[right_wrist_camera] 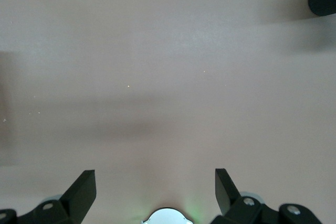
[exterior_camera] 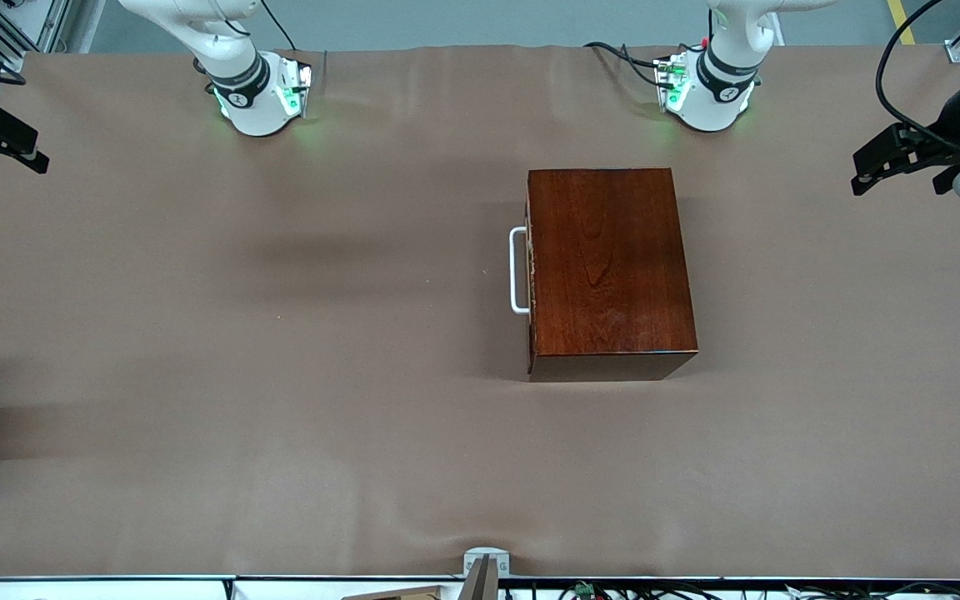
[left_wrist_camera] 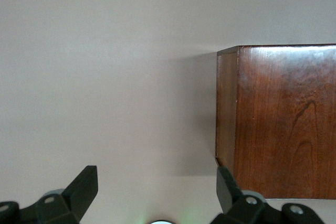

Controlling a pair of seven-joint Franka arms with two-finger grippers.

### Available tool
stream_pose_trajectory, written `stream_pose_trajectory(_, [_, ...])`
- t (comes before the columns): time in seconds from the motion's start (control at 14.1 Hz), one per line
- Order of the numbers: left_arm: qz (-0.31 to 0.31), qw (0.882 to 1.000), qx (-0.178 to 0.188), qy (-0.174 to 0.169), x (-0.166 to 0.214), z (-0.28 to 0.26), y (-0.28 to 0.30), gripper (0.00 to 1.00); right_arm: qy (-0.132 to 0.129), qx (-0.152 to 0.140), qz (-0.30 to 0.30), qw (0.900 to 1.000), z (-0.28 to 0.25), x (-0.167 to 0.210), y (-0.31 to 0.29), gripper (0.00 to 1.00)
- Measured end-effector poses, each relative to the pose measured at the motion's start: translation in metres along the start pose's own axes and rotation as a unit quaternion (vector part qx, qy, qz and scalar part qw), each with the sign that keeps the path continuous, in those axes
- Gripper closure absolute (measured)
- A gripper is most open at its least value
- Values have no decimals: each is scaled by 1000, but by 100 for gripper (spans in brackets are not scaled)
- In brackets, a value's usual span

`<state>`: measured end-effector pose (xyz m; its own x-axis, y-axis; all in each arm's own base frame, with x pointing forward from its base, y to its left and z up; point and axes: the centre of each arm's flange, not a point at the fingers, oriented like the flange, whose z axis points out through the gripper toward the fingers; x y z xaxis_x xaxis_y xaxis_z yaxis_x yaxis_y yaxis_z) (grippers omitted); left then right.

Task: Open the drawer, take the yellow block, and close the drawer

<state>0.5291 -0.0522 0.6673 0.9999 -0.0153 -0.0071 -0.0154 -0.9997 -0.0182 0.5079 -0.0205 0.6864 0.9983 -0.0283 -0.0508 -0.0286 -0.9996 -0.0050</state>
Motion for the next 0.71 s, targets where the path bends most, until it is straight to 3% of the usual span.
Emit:
stream_pose_trajectory(0.36, [12, 1000, 0, -1, -1, 1, 13, 0, -1, 0, 0, 1000, 1, 1, 0, 0])
stream_pose_trajectory(0.71, [36, 999, 1, -19, 1, 21, 92, 0, -1, 0, 1, 1000, 1, 1, 1, 0])
